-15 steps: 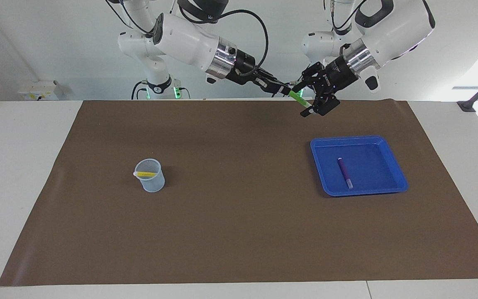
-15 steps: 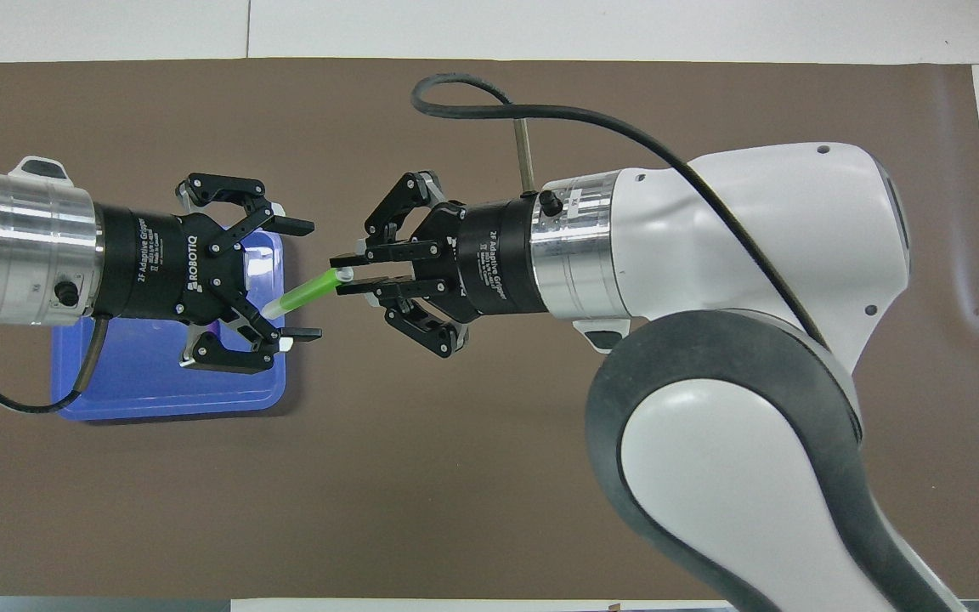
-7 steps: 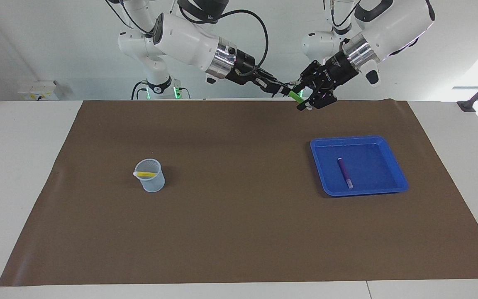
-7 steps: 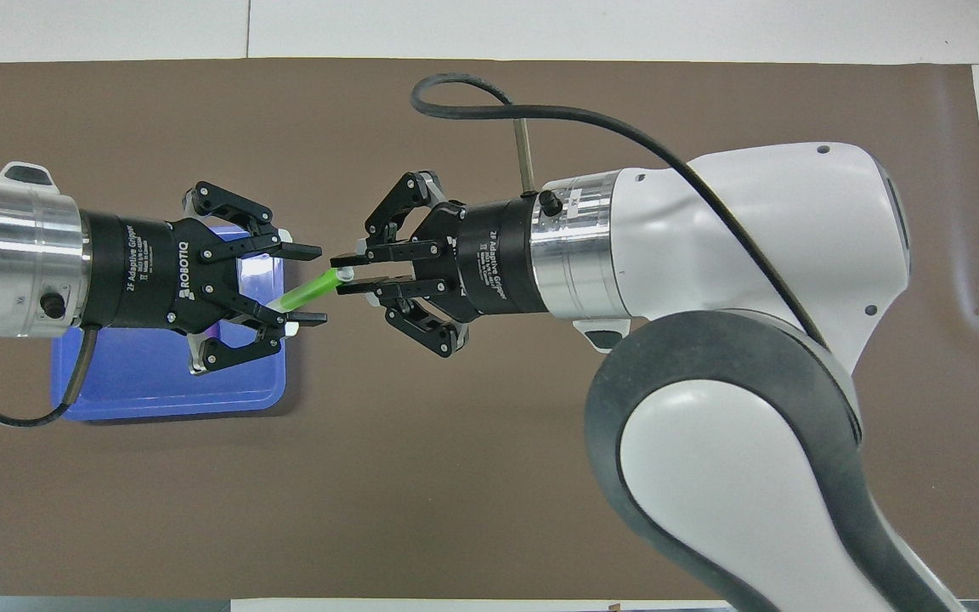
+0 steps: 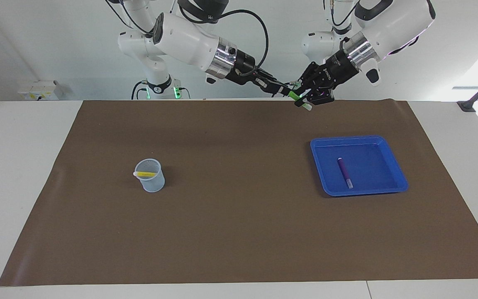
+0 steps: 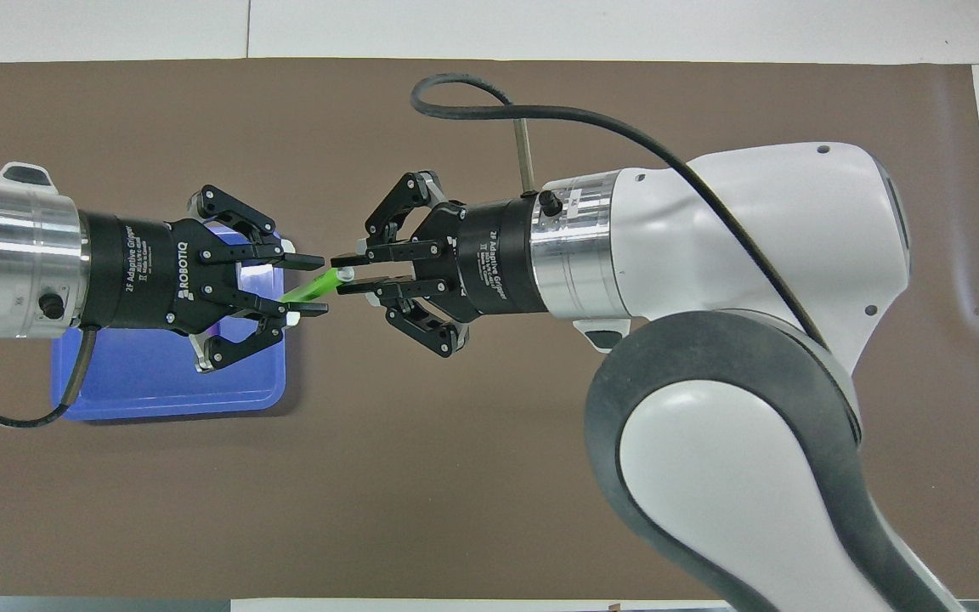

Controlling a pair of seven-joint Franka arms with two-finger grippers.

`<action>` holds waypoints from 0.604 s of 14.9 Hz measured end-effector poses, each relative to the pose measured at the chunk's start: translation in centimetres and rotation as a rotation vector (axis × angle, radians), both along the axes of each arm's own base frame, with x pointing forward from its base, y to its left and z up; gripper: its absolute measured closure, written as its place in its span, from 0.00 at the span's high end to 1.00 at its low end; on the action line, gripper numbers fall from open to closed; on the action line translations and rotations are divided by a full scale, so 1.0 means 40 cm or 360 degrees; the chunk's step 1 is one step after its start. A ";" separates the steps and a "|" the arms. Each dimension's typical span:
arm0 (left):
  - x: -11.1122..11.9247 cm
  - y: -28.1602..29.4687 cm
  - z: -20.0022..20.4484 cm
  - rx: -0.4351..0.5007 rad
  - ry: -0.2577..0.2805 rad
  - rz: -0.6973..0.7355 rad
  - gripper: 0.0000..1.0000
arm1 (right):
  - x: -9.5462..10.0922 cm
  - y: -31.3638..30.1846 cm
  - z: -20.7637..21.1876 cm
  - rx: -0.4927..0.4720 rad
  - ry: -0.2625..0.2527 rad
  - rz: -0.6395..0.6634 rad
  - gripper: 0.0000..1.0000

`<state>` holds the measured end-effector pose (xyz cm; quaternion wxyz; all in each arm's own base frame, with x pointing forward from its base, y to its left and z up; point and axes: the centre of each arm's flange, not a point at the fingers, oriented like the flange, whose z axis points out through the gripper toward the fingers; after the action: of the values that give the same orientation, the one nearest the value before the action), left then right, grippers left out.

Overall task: Right arm passes pens to left for tray arrangement
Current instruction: 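Grasp the green pen with the left gripper from the right gripper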

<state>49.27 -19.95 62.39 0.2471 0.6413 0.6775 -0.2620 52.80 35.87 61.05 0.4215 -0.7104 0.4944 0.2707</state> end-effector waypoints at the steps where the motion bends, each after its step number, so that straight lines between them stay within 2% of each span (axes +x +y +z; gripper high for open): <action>1: -0.001 0.000 0.000 0.0001 0.0001 -0.0001 0.21 | 0.001 0.000 0.000 0.0000 -0.0001 -0.0002 0.17; 2: -0.001 0.000 0.000 0.0001 0.0001 0.0000 0.17 | 0.000 0.000 0.000 0.0000 -0.0002 -0.0002 0.17; 9: -0.001 0.001 -0.001 0.0001 0.0002 0.0001 0.17 | 0.000 0.000 0.000 -0.0001 -0.0002 -0.0001 0.17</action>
<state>49.22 -19.92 62.36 0.2466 0.6410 0.6779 -0.2621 52.81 35.88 61.04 0.4216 -0.7105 0.4945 0.2700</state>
